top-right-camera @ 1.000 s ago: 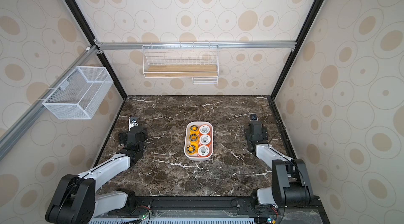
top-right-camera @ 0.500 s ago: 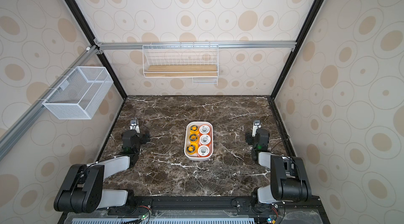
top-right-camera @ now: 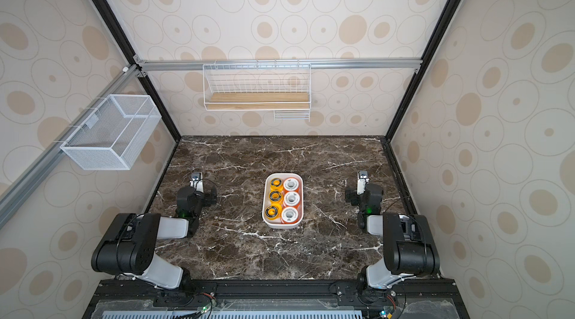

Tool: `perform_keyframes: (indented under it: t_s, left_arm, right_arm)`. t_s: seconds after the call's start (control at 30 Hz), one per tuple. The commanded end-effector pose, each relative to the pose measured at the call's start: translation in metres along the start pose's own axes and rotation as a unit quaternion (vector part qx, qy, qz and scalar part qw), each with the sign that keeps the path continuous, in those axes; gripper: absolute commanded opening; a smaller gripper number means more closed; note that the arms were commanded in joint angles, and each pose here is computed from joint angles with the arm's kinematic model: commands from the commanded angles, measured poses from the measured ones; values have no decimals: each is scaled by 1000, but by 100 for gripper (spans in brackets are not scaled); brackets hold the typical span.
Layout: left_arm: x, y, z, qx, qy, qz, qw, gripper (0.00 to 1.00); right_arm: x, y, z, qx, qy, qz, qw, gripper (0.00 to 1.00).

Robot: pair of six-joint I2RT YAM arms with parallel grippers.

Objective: Put the sealing tape into the storage box
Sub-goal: Reset both arms

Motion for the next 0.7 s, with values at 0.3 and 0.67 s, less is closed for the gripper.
perform_keyframes:
  t_s: [0.3,0.67]
  left_arm:
    - [2,5,-15,-18,-16,10,1000,99]
    - [3,5,-15,-17,-16,10,1000,99]
  right_arm:
    - [0,2,-4,-5,-2,-3,1000,100]
    - [0,2,-4,-5,-2,-3,1000,100]
Point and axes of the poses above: each gripper's point midway between its finger pads, its own y axis out along the fingers, its own x axis along the line the jaws close on, z = x × y, the point moved 2 cm from there along -y, back along the fingers, and after that the axes turned 6 degrees about y, right-handed, at the moved point
